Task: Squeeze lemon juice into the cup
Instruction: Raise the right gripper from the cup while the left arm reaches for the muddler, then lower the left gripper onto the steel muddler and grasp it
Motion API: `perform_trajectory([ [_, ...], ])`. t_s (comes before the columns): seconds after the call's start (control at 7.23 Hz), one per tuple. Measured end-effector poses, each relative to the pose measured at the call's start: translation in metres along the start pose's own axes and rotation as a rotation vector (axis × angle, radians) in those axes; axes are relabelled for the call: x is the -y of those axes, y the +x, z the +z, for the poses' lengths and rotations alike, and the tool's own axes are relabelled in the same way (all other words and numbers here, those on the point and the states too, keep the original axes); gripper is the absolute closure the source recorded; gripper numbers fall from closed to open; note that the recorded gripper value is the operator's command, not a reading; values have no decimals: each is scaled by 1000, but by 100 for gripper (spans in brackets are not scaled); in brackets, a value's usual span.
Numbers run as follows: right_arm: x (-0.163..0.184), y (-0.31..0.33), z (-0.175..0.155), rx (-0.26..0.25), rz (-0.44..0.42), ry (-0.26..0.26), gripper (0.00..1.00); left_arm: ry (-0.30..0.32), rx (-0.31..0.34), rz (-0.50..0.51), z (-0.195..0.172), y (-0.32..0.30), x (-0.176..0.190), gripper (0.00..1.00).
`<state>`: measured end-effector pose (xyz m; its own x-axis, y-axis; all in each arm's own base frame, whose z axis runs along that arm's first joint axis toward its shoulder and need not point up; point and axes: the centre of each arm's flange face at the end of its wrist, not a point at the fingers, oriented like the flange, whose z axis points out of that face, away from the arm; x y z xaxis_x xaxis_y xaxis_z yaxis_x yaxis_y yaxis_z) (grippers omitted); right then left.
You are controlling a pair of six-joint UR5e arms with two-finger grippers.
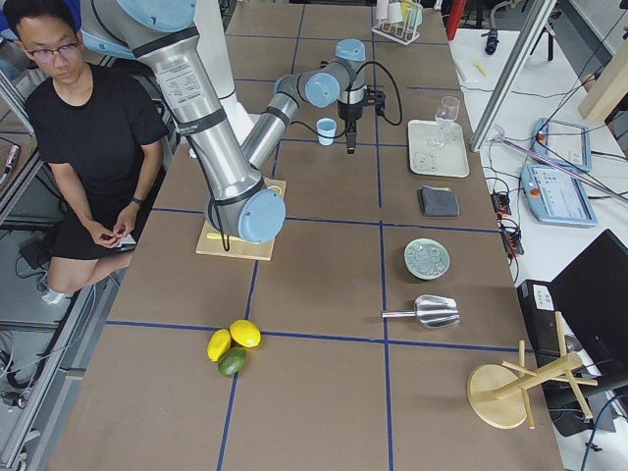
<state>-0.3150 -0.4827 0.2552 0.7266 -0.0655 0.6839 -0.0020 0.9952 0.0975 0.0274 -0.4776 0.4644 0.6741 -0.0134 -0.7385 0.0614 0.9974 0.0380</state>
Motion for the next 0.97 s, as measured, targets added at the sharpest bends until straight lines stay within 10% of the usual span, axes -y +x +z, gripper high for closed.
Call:
perform_trajectory([
  [0.42, 25, 207, -36, 47, -104, -54, 0, -174, 31, 4, 10, 105, 14, 0],
  [0.97, -10, 407, -51, 125, -129, -52, 0, -340, 61, 18, 128, 117, 39, 0],
])
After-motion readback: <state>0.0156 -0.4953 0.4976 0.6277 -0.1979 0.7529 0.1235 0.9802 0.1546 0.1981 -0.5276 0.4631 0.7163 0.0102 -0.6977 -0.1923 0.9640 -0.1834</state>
